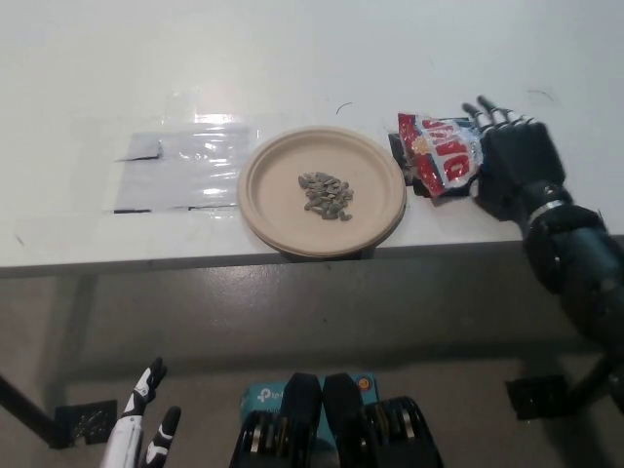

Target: The robot picks up a small bag of sunflower seeds on the right hand side and take it to the empty plate on the left hand side then pours some sunflower seeds on to the plate.

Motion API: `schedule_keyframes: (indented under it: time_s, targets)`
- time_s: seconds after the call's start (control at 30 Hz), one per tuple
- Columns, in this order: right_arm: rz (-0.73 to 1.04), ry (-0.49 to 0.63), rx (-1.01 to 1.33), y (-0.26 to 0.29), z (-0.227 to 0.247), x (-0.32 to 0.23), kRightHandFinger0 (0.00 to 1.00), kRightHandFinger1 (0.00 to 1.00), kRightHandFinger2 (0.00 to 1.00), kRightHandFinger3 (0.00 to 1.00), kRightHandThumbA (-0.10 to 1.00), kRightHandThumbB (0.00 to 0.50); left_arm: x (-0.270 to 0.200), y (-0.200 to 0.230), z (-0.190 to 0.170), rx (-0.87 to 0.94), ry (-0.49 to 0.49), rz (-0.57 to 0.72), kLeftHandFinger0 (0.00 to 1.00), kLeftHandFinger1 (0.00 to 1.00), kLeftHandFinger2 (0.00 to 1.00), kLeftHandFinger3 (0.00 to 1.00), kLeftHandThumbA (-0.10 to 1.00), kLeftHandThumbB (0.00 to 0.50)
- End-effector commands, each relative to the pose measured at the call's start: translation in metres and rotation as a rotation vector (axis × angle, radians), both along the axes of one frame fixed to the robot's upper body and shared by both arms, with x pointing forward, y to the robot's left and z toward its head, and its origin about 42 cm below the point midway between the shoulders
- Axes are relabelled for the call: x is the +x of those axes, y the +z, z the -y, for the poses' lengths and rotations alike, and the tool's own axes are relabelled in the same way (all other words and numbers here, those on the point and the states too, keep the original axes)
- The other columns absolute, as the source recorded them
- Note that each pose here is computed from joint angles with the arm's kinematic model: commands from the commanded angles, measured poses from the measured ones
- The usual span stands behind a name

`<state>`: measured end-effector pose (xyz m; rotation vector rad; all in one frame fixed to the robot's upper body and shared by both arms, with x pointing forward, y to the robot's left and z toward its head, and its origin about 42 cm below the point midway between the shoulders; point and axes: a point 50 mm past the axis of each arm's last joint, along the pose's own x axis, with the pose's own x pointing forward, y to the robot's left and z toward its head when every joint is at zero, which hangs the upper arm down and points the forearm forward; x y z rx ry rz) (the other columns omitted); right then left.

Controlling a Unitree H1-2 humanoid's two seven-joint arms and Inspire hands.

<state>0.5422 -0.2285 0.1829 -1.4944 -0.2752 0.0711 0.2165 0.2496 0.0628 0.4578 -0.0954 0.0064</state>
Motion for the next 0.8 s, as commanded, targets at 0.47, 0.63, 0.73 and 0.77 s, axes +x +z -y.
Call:
schedule_keyframes:
  time_s: [0.47,0.63,0.73,0.77]
  targets:
    - [-0.407,0.296,0.127,0.021,-0.077,-0.020,1.00,1.00,1.00,1.00,0.77,0.500,0.009,0.014,-0.007,0.030,-0.016,0.044,1.00,1.00,1.00,1.00,1.00,0.093]
    - [-0.429,0.346,0.107,0.029,-0.082,-0.040,1.00,1.00,1.00,1.00,0.75,0.500,0.008,0.013,-0.006,0.017,-0.018,0.041,1.00,1.00,1.00,1.00,1.00,0.080]
    - [-0.430,0.351,0.108,0.036,-0.078,-0.049,1.00,1.00,1.00,1.00,0.74,0.500,0.008,0.013,-0.006,0.019,-0.022,0.038,1.00,1.00,1.00,1.00,1.00,0.085]
    - [-0.432,0.350,0.109,0.037,-0.077,-0.050,1.00,1.00,1.00,1.00,0.74,0.500,0.008,0.013,-0.006,0.020,-0.023,0.038,1.00,1.00,1.00,1.00,1.00,0.086]
